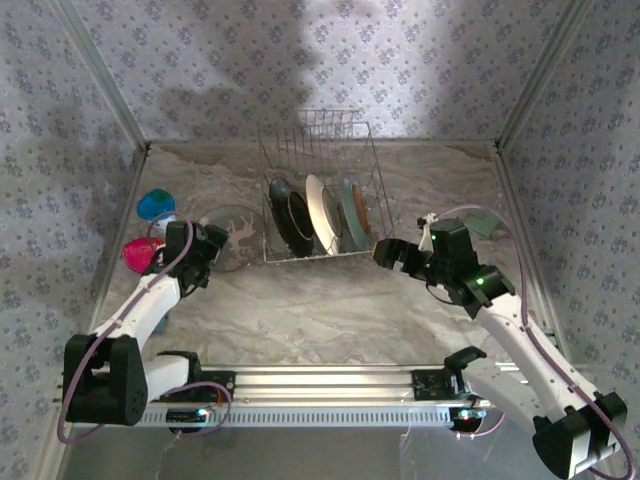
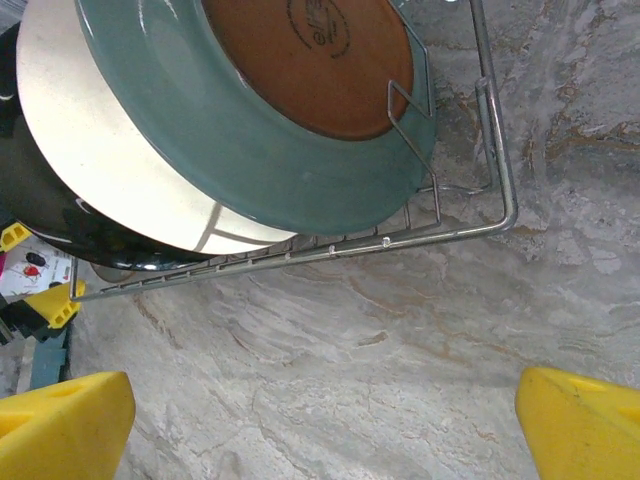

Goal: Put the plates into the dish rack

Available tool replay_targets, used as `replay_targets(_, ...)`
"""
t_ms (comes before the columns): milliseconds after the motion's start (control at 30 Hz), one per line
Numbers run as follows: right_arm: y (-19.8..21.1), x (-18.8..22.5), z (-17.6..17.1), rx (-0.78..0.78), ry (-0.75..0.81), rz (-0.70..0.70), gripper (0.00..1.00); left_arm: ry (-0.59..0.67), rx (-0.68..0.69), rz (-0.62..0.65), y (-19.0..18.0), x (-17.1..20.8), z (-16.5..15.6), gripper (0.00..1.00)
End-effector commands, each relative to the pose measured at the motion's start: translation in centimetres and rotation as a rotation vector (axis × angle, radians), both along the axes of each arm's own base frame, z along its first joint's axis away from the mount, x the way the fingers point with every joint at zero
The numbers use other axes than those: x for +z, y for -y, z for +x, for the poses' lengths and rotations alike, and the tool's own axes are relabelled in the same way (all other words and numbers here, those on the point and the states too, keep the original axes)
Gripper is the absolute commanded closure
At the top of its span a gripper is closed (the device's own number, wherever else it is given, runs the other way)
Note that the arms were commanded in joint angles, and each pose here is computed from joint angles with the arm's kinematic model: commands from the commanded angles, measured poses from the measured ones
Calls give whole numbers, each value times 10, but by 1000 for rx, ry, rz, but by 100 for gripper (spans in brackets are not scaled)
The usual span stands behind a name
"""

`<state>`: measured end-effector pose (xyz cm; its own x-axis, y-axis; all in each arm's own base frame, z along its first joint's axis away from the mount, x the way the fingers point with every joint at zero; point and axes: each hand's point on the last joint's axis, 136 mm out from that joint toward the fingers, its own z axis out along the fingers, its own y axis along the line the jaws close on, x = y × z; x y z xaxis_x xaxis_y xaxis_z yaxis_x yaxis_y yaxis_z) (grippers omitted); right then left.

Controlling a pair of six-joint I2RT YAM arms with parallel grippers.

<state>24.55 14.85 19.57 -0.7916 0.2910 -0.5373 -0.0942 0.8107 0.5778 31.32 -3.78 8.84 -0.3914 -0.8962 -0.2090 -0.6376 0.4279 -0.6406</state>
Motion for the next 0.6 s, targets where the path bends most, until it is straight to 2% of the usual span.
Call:
replay_targets(0,1,2,0,-14,14,24,1,9,15,-14,1,-1,1,1)
replay_targets(567,1,-13,5,-22,-17,18,2,-1,36,-14,0,-19,-2,1)
